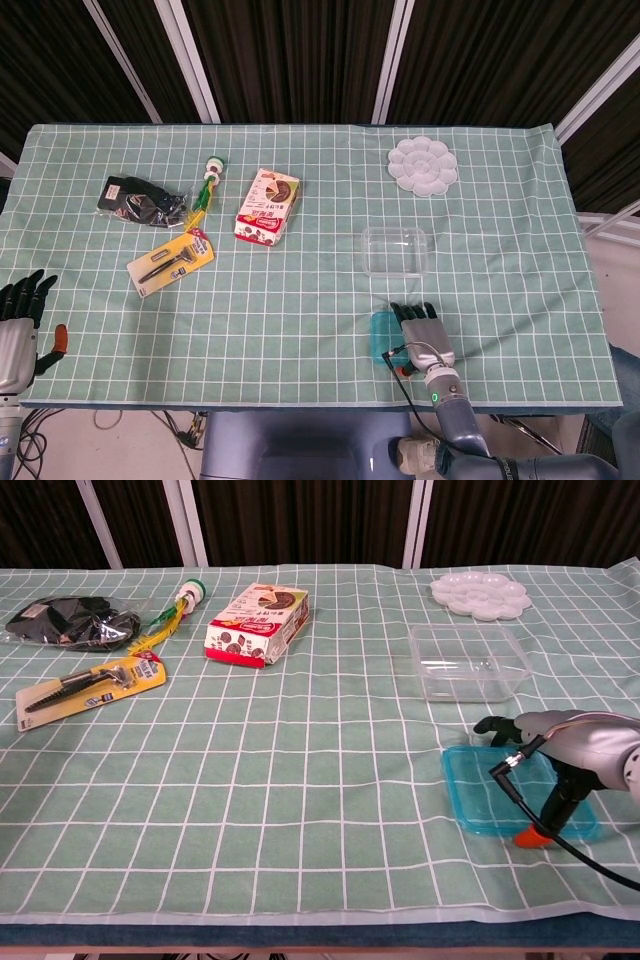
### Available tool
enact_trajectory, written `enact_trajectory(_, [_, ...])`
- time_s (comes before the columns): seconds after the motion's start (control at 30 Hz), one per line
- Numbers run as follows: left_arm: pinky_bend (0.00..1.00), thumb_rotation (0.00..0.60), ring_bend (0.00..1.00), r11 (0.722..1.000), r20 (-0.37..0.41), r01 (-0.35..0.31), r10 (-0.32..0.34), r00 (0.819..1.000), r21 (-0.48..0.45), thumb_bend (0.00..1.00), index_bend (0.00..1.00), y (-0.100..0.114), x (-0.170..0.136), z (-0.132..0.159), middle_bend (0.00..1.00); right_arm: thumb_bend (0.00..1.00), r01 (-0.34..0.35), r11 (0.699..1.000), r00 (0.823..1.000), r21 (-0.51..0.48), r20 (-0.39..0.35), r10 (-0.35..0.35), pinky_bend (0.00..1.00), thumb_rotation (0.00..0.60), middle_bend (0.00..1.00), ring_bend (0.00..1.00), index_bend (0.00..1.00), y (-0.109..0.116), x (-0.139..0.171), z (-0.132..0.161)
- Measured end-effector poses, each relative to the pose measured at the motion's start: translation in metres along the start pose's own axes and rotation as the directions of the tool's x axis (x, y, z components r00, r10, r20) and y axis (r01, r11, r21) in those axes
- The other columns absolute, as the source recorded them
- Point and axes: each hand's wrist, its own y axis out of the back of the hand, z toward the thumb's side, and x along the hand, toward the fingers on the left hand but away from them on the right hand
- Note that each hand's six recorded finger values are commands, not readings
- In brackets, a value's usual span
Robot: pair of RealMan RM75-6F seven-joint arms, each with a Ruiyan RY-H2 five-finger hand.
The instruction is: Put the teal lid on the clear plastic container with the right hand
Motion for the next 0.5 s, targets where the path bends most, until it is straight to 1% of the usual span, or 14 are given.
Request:
enact_trajectory(0.3, [0.00, 0.600, 0.00, 1.000, -0.002, 0.001, -0.001, 1.000, 0.000, 0.54, 0.09, -0.0002, 0.0001, -0.0002, 0.00, 0.27, 0.047, 0.999, 0.999, 0.004, -0.026, -0.047, 0.00, 0.600, 0.48, 0.13, 0.00, 0.0060, 0.0050, 0.0008])
enact_trajectory(0.5, [0.00, 0.600, 0.00, 1.000, -0.001, 0.000, 0.000, 1.000, 0.000, 0.54, 0.09, 0.0000, 0.0000, -0.0001, 0.00, 0.27, 0.058, 0.998, 0.998, 0.011, -0.033, -0.057, 0.00, 0.600, 0.48, 0.13, 0.00, 0.0094, 0.0083, -0.0021])
